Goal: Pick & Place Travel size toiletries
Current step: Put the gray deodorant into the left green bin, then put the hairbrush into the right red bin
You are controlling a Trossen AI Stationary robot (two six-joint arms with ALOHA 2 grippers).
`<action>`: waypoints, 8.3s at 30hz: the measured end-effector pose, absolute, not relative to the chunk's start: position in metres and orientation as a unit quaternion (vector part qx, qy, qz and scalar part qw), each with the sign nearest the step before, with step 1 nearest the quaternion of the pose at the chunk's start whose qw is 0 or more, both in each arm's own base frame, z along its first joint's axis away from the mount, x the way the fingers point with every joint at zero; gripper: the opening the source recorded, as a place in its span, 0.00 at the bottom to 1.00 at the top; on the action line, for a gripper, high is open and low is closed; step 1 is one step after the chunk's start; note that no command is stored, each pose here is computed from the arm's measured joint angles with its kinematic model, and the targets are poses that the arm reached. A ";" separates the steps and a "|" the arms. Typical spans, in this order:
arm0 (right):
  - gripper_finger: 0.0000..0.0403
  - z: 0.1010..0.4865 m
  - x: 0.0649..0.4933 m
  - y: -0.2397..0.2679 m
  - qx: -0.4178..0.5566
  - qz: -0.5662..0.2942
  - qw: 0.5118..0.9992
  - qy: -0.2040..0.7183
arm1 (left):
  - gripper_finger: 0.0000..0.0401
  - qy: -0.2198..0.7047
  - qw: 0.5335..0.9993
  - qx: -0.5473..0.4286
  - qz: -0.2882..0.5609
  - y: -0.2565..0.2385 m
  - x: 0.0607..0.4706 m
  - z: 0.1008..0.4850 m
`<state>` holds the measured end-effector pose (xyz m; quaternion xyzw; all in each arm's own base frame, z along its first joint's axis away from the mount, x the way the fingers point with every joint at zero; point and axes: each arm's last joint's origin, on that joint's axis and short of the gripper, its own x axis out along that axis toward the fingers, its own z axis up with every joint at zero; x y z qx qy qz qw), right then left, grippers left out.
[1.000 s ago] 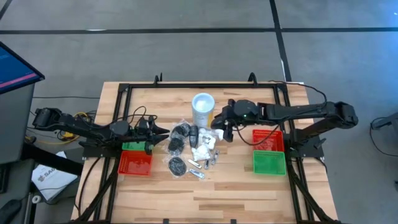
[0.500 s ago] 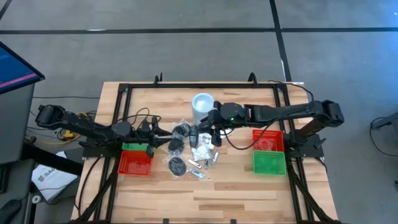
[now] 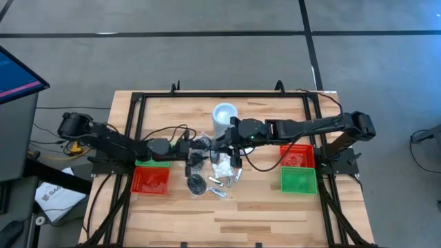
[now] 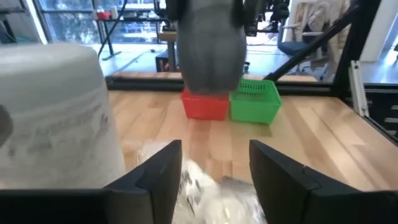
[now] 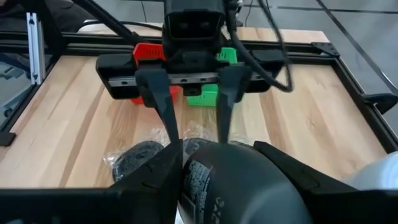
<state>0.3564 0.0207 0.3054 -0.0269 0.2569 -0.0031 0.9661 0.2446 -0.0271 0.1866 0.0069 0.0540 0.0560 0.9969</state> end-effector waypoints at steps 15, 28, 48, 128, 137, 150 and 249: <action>0.39 0.306 0.356 0.023 -0.028 0.001 0.966 0.256 | 0.55 0.032 0.997 0.030 0.058 -0.028 0.259 0.202; 0.38 0.306 0.356 0.023 -0.028 0.001 0.966 0.256 | 0.58 0.027 0.998 0.028 0.053 -0.024 0.295 0.208; 0.35 0.304 0.355 0.023 -0.033 0.002 0.963 0.266 | 0.46 0.036 0.997 0.028 0.055 -0.025 0.316 0.205; 0.43 0.307 0.352 0.011 -0.078 0.000 0.960 0.269 | 0.46 0.394 0.860 -0.166 0.278 -0.014 0.141 0.203; 0.42 0.306 0.352 0.011 -0.078 0.000 0.959 0.272 | 0.46 0.481 0.816 -0.195 0.255 -0.012 0.130 0.212; 0.42 0.306 0.352 0.011 -0.078 0.000 0.959 0.273 | 0.46 0.589 0.753 -0.190 0.224 -0.014 0.123 0.206; 0.42 0.303 0.350 0.011 -0.083 0.003 0.953 0.291 | 0.40 0.433 0.843 -0.227 0.224 0.086 0.228 0.154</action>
